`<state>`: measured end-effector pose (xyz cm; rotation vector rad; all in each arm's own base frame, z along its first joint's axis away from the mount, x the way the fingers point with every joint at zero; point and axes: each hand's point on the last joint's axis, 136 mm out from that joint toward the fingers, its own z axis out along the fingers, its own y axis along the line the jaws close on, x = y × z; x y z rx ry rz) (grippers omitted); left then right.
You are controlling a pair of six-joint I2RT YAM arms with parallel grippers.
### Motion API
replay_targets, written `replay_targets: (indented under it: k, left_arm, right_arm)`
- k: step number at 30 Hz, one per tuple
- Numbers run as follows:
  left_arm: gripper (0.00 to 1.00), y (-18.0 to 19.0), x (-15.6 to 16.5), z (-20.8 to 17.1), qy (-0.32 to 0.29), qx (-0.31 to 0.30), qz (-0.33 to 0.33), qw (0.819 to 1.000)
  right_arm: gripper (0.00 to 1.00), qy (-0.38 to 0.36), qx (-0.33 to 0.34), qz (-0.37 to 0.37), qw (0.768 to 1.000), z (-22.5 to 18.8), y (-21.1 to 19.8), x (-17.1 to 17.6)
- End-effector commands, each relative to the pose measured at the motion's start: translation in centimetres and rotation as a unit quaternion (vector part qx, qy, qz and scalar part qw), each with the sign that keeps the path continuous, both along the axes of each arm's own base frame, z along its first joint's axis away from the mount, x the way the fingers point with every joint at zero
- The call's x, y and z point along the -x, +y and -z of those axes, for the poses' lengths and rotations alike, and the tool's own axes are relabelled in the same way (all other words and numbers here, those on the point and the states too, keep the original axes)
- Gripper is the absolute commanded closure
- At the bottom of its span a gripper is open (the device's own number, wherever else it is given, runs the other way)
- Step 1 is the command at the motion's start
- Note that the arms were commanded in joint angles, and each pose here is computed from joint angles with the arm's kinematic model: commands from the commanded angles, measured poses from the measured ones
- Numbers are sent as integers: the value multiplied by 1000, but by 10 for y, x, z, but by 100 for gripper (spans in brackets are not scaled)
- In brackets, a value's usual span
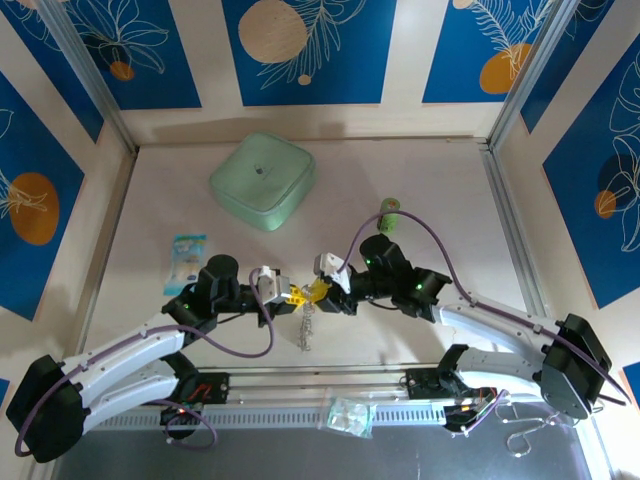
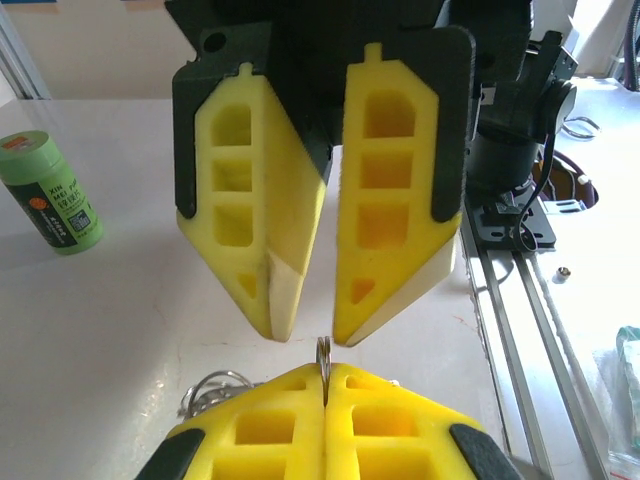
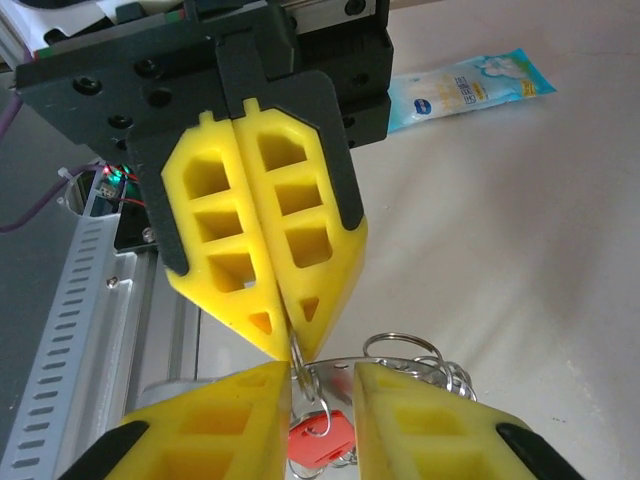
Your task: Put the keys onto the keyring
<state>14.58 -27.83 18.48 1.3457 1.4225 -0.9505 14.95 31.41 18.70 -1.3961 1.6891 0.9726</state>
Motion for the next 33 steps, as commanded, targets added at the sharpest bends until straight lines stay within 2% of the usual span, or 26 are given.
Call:
replay_targets:
  k: [1, 6, 11, 18, 20, 22, 28, 33]
  left_arm:
    - [100, -6, 7, -20, -29, 25, 27, 999]
    - [100, -6, 7, -19, -29, 24, 27, 999]
    - [100, -6, 6, -20, -30, 24, 25, 999]
    - [100, -3, 6, -19, -34, 19, 20, 999]
    - [100, -4, 6, -20, -34, 20, 20, 999]
    - [100, -4, 6, -20, -33, 20, 21, 999]
    - [100, -4, 7, -19, -31, 21, 24, 999]
    - [100, -4, 7, -19, -29, 19, 24, 999]
  right_arm:
    - [79, -1, -4, -15, 1000, 4, 5, 4]
    - [84, 4, 0, -23, 1000, 6, 6, 6]
    - [100, 2, 3, -31, 1000, 6, 5, 8]
    - [98, -16, 12, -40, 999, 0, 3, 8]
    - [78, -19, 13, -33, 999, 2, 2, 6]
    - [74, -17, 9, -28, 999, 6, 0, 5]
    - [76, 1, -7, -28, 1000, 10, 1, 4]
    - [83, 2, -14, -34, 999, 8, 6, 2]
